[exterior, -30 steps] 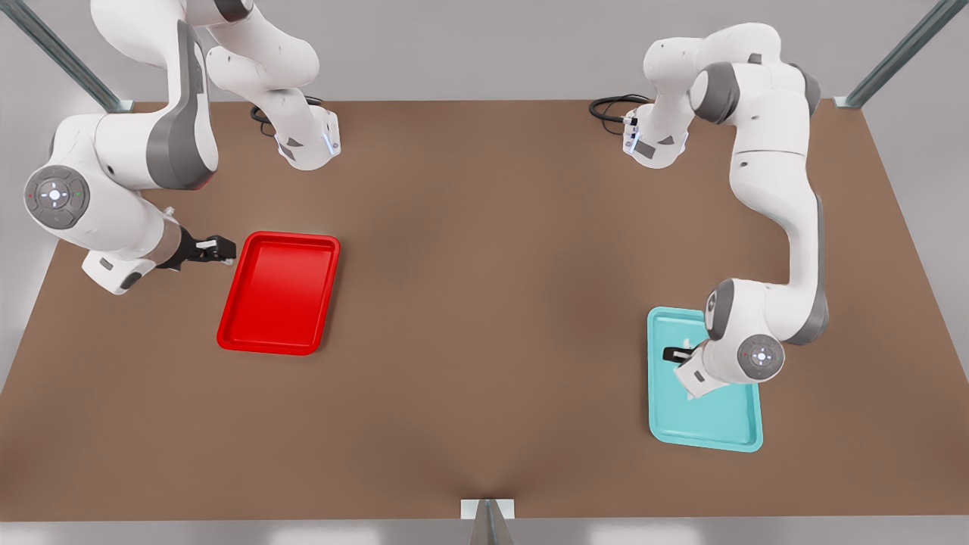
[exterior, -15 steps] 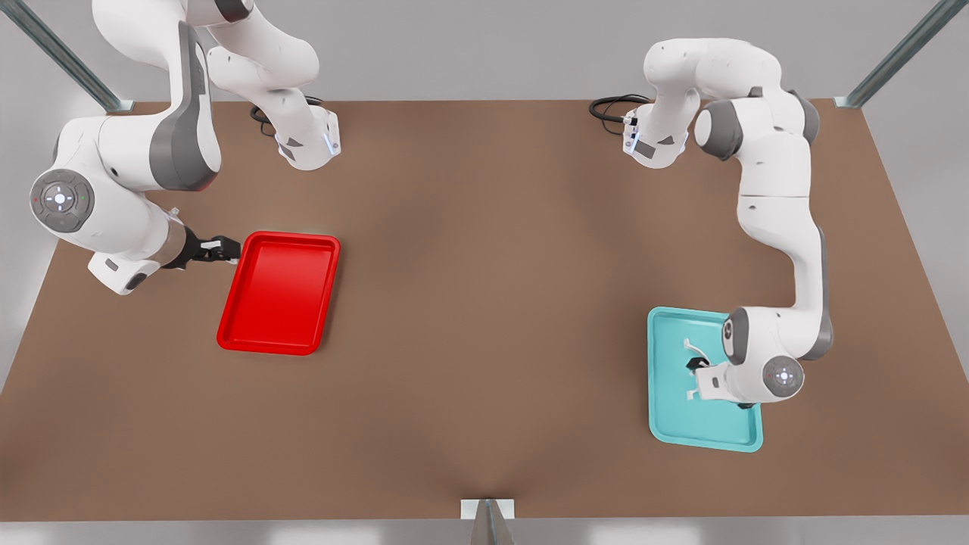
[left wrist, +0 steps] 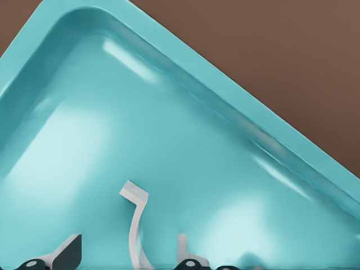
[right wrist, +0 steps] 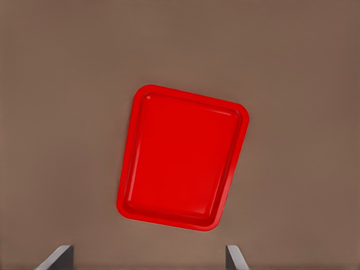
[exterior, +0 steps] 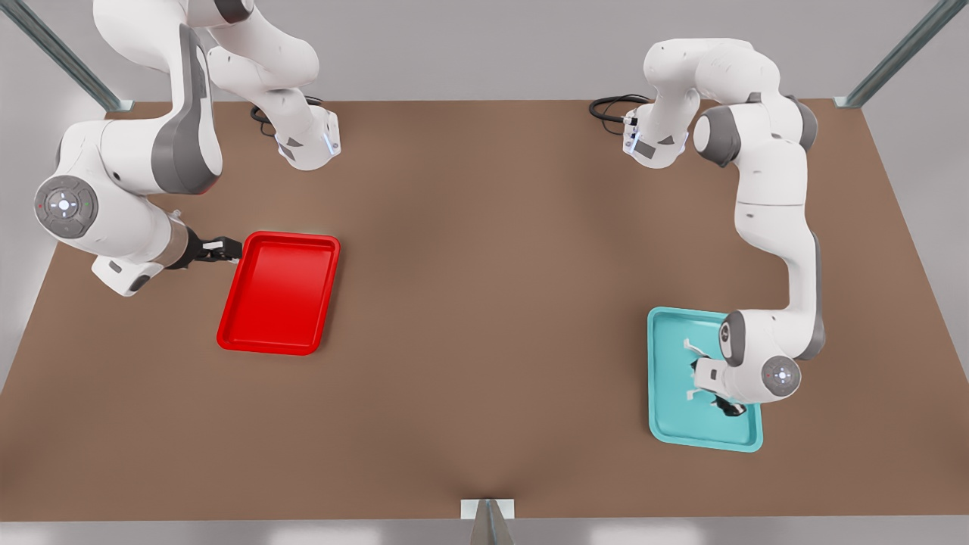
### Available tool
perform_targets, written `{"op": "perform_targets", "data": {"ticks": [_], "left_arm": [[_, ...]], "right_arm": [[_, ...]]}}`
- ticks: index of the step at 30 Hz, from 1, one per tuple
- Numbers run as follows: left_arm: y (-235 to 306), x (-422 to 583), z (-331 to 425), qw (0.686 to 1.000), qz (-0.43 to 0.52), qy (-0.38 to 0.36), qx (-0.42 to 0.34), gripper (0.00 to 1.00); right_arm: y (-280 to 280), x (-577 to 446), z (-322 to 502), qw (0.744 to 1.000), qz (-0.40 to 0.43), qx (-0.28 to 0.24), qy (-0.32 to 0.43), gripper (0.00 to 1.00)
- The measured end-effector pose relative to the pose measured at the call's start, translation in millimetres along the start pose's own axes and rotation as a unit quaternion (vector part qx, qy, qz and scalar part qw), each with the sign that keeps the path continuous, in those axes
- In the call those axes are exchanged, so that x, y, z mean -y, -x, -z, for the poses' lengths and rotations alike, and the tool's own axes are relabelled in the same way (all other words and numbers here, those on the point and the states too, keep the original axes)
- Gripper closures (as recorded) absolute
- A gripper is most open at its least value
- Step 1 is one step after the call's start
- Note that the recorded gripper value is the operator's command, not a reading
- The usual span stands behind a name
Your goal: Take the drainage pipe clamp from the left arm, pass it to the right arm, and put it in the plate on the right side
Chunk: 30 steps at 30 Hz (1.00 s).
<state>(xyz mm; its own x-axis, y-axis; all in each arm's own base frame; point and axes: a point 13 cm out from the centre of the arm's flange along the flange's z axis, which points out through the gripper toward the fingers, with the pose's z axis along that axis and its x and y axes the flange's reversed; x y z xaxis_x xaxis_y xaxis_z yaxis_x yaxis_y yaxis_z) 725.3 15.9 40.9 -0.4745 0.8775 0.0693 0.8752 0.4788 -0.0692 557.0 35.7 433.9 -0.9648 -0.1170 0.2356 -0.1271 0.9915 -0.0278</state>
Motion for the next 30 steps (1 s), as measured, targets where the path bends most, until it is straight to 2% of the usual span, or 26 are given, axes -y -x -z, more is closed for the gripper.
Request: {"op": "perform_targets", "data": {"ticks": [1,3,5,13,14,15,16,24,26,28,30], "left_arm": [[-2,-1,-1,1.000,-0.006,0.000,0.000,0.15],[-1,-2,0,1.000,-0.020,0.002,0.001,0.31],[1,-1,1,0.999,-0.033,0.004,0.001,0.35],[4,-1,1,0.998,-0.069,0.005,0.002,0.36],[4,-1,1,0.997,-0.071,0.005,0.002,0.37],[5,0,1,0.997,-0.073,0.005,0.002,0.46],[5,0,1,0.997,-0.076,0.005,0.002,0.49],[10,4,1,0.996,-0.094,0.003,-0.001,0.49],[12,5,0,0.995,-0.098,0.003,-0.002,0.52],[12,6,-1,0.995,-0.101,0.002,-0.003,0.60],[12,6,-1,0.995,-0.102,0.002,-0.003,0.63]], "right_arm": [[0,0,0,1.000,0.000,-0.001,0.000,0.00],[-1,0,-2,1.000,0.000,-0.003,0.000,0.00],[-1,0,-3,1.000,0.000,-0.004,0.000,0.00],[-2,0,-6,1.000,0.001,-0.008,0.000,0.00],[-2,0,-7,1.000,0.001,-0.009,0.000,0.00],[-2,0,-7,1.000,0.001,-0.009,0.000,0.00],[-2,0,-7,1.000,0.001,-0.009,0.000,0.00],[-2,0,-8,1.000,0.002,-0.010,0.001,0.00],[-3,0,-8,1.000,0.002,-0.011,0.001,0.00],[-3,0,-8,1.000,0.002,-0.011,0.001,0.00],[-3,0,-8,1.000,0.002,-0.011,0.001,0.00]]}}
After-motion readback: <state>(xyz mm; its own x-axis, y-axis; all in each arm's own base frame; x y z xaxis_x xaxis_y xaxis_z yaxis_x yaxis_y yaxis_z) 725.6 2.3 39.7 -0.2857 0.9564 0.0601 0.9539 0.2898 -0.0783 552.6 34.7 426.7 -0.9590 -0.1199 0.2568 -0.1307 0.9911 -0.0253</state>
